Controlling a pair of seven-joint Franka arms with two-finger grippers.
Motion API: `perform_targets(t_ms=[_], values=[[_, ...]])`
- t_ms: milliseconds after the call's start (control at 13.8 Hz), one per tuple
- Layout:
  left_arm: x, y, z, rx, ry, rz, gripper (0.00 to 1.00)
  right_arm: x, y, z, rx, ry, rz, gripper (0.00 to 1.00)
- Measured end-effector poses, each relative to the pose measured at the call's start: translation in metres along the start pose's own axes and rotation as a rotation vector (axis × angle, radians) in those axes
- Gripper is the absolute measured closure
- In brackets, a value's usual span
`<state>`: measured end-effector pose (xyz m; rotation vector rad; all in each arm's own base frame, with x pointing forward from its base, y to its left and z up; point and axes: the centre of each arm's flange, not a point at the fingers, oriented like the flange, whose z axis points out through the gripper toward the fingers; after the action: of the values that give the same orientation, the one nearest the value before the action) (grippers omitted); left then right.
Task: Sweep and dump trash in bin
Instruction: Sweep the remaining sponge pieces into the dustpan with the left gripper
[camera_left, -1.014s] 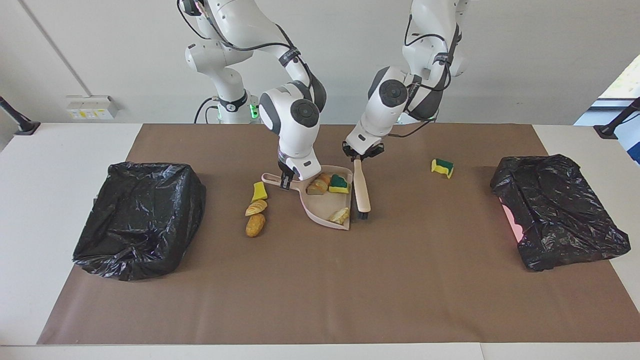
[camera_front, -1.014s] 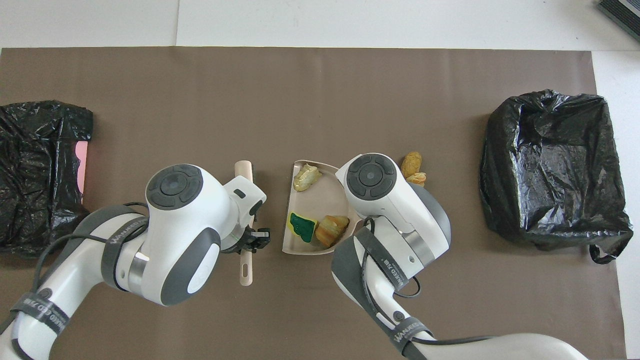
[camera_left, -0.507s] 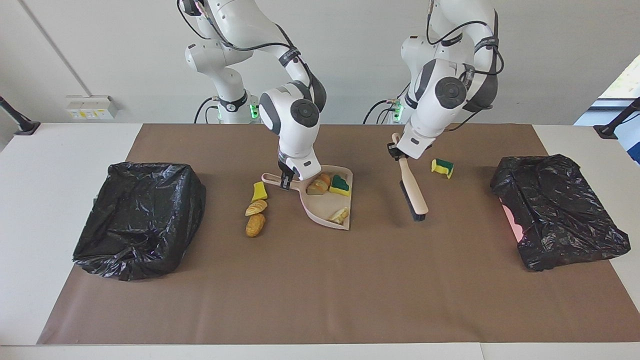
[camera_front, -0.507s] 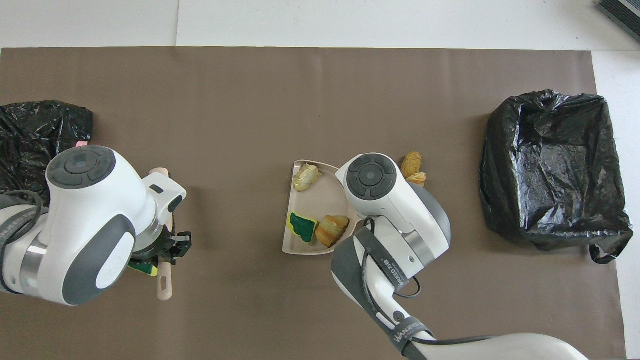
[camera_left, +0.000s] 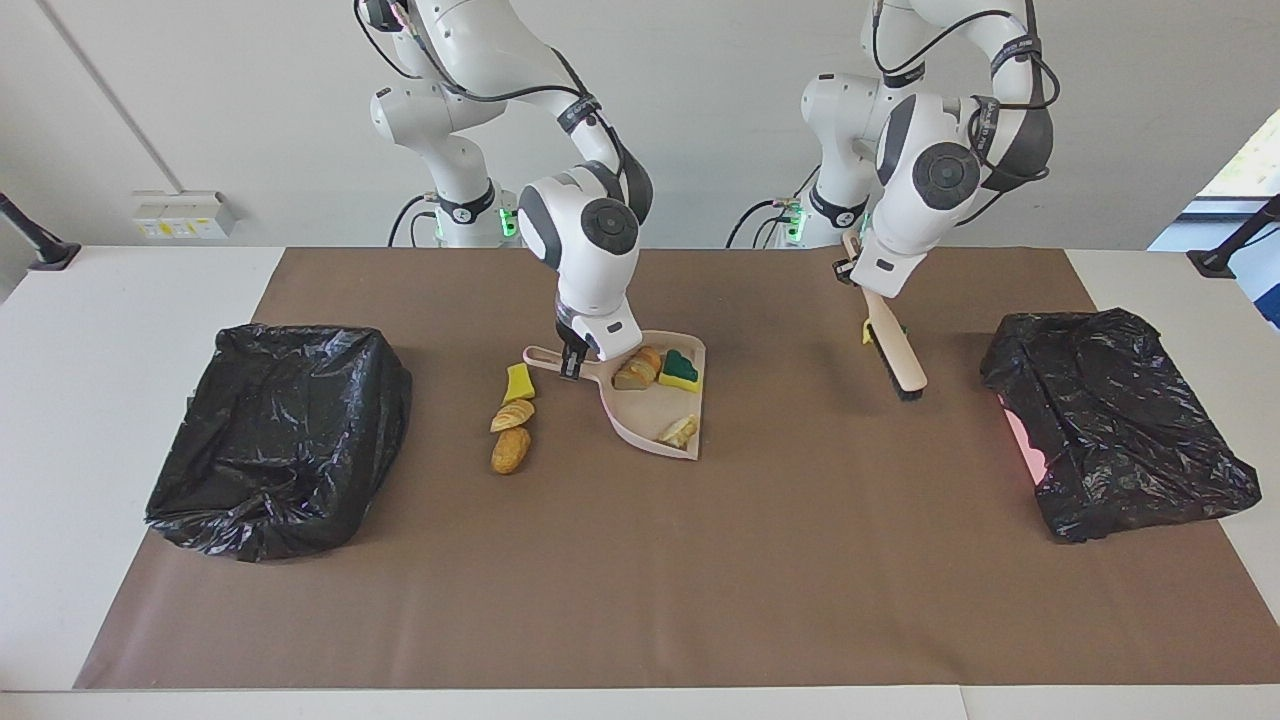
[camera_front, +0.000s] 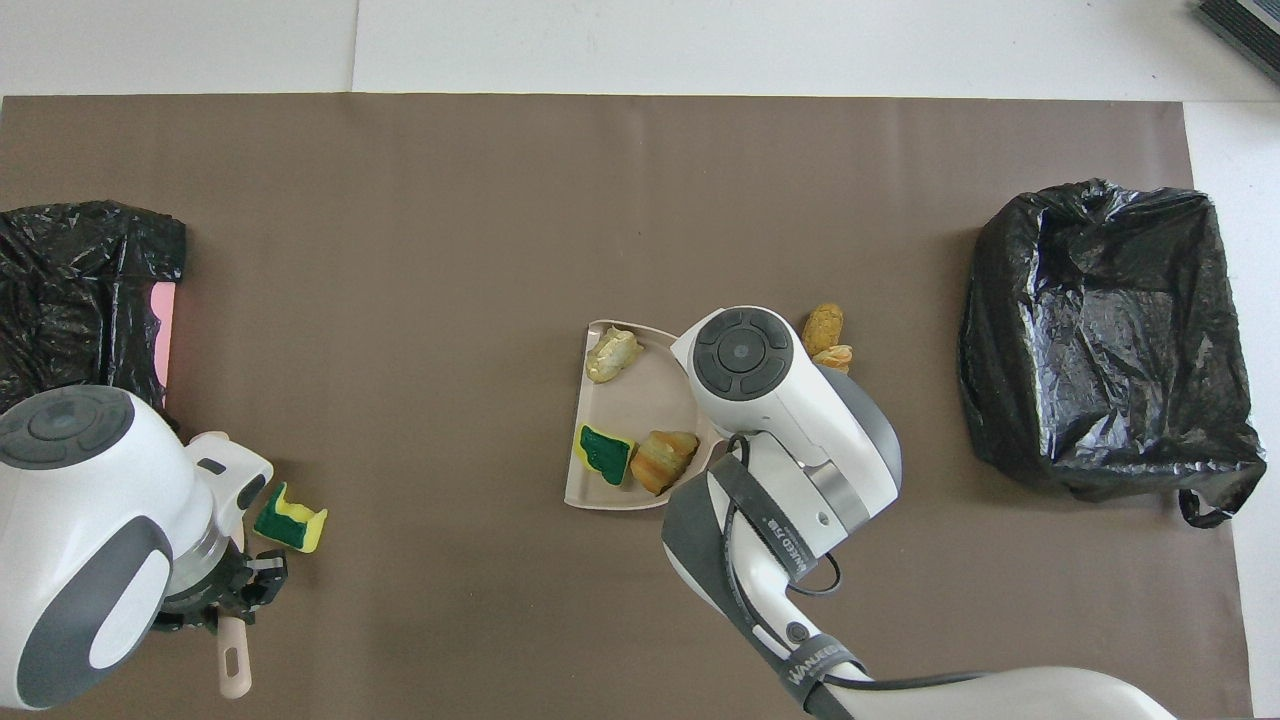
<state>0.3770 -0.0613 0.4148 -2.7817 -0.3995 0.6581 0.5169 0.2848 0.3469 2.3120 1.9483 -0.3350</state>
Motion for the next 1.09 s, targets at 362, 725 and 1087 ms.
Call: perform_targets(t_ms=[362, 725, 1087], values=[[-0.016, -0.023, 0.045, -0.010, -0.002, -0.030, 0.74, 0.000, 0.000, 0.000, 0.000, 0.000, 0.000, 0.69], [-0.007, -0.015, 0.064, -0.043, 0.064, -0.033, 0.74, 0.000, 0.000, 0.000, 0.000, 0.000, 0.000, 0.69], [0.014, 0.017, 0.058, -0.172, 0.135, -0.042, 0.74, 0.000, 0.000, 0.000, 0.000, 0.000, 0.000, 0.69]])
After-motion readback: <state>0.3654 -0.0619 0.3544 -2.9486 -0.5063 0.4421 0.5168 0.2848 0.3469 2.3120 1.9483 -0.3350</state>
